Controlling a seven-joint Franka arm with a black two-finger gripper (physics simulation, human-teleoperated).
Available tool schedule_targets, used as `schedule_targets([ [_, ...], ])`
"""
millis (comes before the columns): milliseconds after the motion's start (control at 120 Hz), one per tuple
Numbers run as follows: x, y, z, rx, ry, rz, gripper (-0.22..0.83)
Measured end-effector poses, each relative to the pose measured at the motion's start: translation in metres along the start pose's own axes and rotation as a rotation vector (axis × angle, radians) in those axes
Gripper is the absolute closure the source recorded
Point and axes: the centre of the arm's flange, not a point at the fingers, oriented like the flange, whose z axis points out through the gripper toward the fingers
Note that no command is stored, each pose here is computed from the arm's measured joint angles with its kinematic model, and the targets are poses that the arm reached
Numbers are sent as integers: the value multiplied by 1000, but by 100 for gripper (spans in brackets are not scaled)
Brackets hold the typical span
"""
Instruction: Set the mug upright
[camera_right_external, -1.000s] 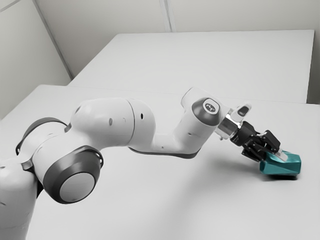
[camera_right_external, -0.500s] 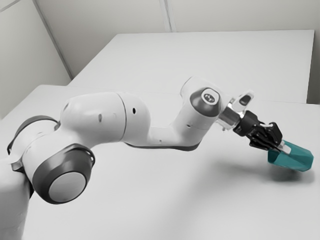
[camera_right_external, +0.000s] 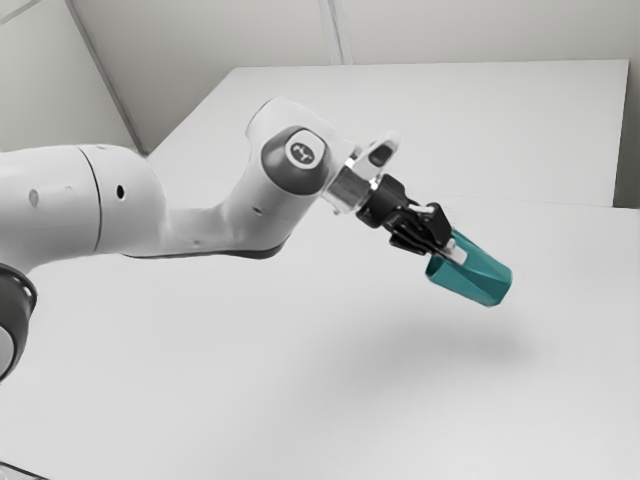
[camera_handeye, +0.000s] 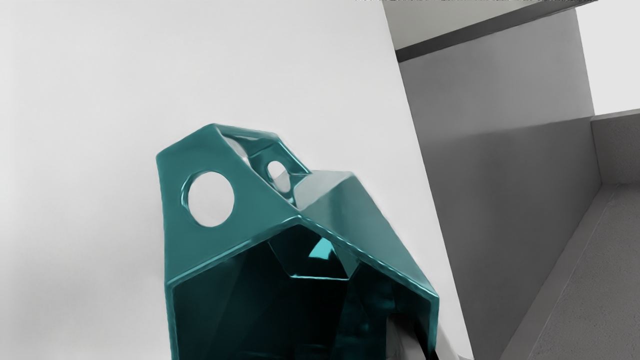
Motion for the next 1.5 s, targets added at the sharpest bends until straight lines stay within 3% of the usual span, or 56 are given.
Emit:
schedule_targets([
  [292, -60, -48, -109, 131, 83, -43, 79],
  [458, -80, -51, -148, 286, 69, 22, 79],
  [708, -92, -62, -175, 527, -22, 79, 79],
  [967, -104, -92, -196, 701, -114, 34, 79],
  [1200, -108, -119, -180, 800, -209, 17, 79],
  [1500, -92, -135, -155, 845, -209, 26, 79],
])
